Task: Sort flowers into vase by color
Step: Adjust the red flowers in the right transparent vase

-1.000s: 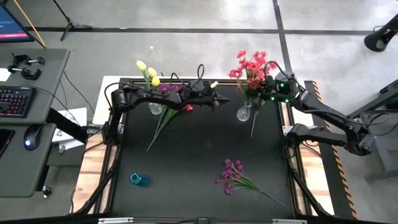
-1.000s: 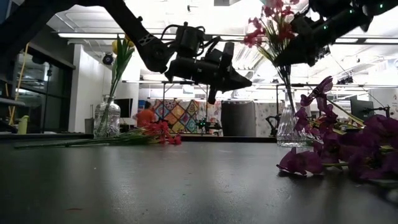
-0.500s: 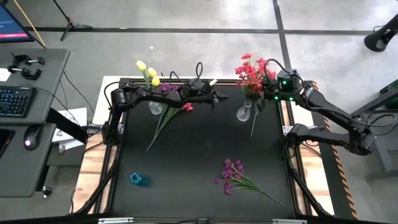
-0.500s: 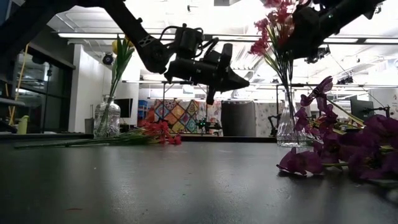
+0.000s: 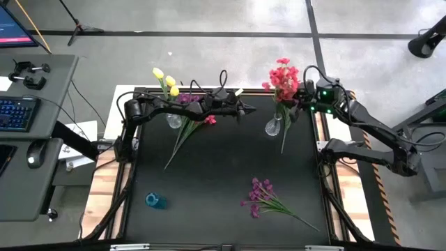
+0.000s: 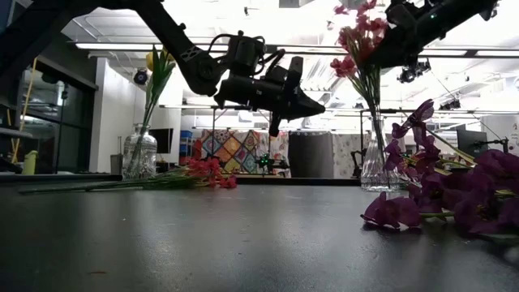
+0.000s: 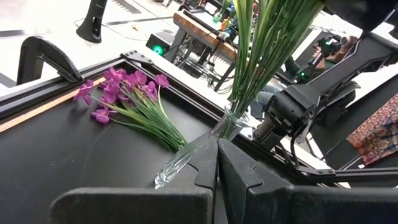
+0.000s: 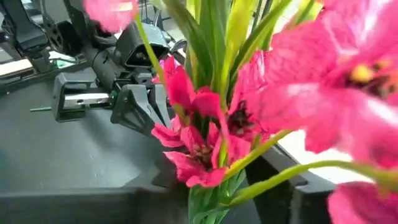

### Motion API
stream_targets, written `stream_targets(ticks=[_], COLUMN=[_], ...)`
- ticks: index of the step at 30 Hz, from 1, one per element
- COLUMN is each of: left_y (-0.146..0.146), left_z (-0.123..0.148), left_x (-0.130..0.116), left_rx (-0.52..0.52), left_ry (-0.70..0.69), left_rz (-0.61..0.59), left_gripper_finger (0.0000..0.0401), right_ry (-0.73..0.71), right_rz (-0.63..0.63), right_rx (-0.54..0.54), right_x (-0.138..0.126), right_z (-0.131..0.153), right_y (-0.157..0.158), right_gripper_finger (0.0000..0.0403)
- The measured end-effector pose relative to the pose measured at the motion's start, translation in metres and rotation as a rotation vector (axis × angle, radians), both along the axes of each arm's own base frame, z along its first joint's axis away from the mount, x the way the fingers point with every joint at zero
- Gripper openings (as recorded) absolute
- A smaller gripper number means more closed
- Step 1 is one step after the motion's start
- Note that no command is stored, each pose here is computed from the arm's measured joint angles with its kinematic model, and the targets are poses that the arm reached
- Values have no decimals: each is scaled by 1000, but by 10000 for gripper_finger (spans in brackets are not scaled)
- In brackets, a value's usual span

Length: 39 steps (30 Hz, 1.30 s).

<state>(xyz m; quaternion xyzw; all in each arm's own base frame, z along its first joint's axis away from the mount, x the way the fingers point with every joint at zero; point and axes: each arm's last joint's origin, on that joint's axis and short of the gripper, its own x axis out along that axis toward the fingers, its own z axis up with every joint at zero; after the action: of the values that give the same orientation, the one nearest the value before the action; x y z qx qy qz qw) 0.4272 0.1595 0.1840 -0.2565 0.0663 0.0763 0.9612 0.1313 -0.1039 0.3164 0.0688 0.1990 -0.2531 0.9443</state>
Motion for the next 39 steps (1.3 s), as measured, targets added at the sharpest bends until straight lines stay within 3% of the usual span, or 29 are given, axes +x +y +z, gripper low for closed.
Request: stream_targets(ticks=[10,19,23,28,33,39], left_y=[0,1,5,11,11,12], left_z=[0,1,2,3,4,27], left_x=[0,0,-2,-4,-4,-10], left_rx=[-1,1,-12,-27,-39,46], left_ry=[0,-5,-20,-29,-37,-76], left_rz=[0,3,13,29,30,25], left_gripper_finger=[0,0,0,0,0,0], right_ry=[83,50,41,69,83,139], right_rz=[67,68,66,6,28,54], right_rx=[106,74,70,137,156,99], right_x=[10,5,0,-6,-10,-21], right_z=[-16,-5,9,18,25,49], right_y=[-6,-2,3,6,10,19], right_gripper_finger=[60,55,95,188,277,319])
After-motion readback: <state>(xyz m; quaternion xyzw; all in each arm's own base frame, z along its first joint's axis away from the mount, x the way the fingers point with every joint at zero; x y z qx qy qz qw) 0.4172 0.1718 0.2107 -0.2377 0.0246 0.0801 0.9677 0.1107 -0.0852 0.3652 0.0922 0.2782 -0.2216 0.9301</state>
